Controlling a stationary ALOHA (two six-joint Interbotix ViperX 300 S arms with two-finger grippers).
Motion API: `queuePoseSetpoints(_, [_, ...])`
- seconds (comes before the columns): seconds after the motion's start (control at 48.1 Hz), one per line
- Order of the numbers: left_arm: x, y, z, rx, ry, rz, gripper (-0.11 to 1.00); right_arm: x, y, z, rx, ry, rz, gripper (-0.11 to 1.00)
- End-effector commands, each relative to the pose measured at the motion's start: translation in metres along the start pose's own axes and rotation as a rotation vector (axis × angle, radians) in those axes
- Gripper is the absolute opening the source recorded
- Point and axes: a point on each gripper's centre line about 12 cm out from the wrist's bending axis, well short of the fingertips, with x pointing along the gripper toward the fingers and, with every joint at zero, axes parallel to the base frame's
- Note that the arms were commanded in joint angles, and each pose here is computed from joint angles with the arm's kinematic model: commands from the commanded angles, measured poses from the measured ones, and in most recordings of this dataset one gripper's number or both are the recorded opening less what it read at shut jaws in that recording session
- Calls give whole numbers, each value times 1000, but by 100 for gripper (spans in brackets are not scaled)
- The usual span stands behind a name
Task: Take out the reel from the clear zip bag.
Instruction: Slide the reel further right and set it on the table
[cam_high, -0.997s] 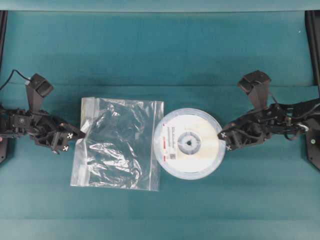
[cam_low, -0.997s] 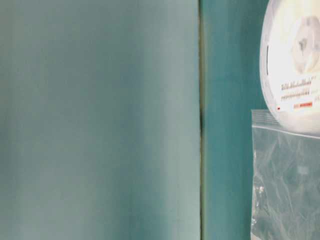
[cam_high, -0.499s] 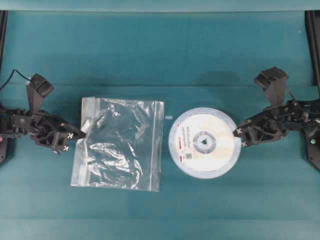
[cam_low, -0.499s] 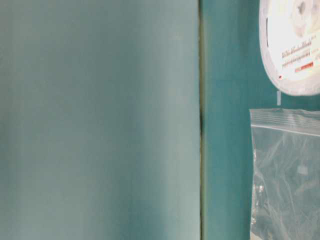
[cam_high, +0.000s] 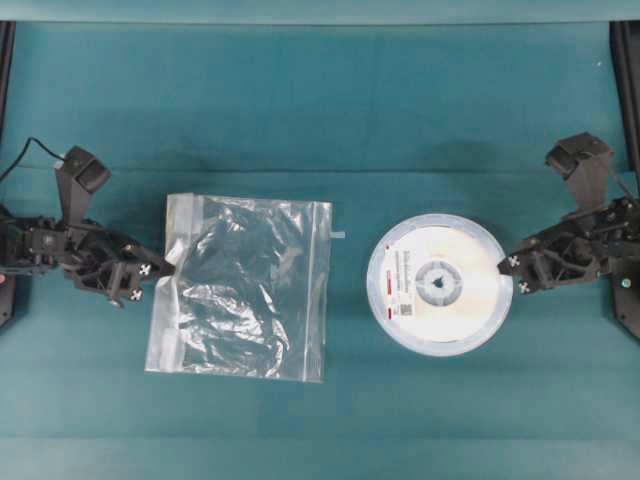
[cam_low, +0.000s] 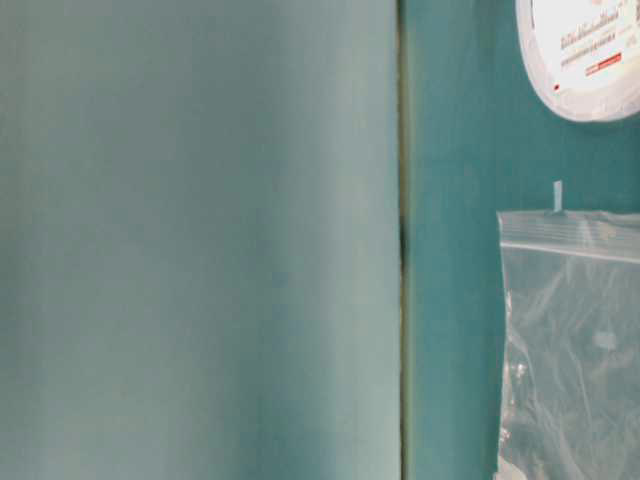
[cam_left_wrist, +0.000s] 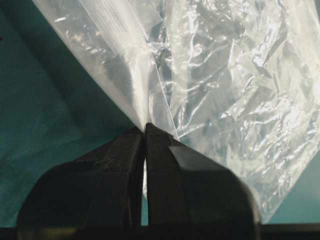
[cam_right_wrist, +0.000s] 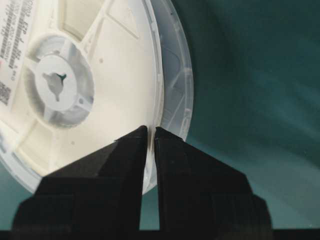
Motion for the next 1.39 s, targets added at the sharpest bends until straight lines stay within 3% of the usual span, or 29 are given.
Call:
queuePoseSetpoints(0.0, [2,-7,4,1,-12,-21,-1,-2,2,3,15,-11,10,6])
queuePoseSetpoints(0.104, [4,-9,6,-4,-10,-19,-1,-1,2,3,12,-11,10,2])
queuePoseSetpoints(0.769, [3,-4,5,-11,-1,8,-1,-2,9,9,13,-54,48,6])
queuePoseSetpoints(0.893, [3,-4,5,-11,0,11,-1,-2,13,12,13,-66,62,22])
queuePoseSetpoints(1.08, [3,-4,5,-10,0,10,-1,-3,16,14,11,-72,72,73])
queuePoseSetpoints(1.163, [3,-3,4,-8,0,11,-1,-4,19,15,-3,-79,80,90])
queuePoseSetpoints(1.226, [3,-4,5,-8,0,10,-1,-5,20,16,-11,-87,87,95])
queuePoseSetpoints(1.371, [2,-4,5,-8,-4,4,-1,-7,20,17,-10,-94,97,93])
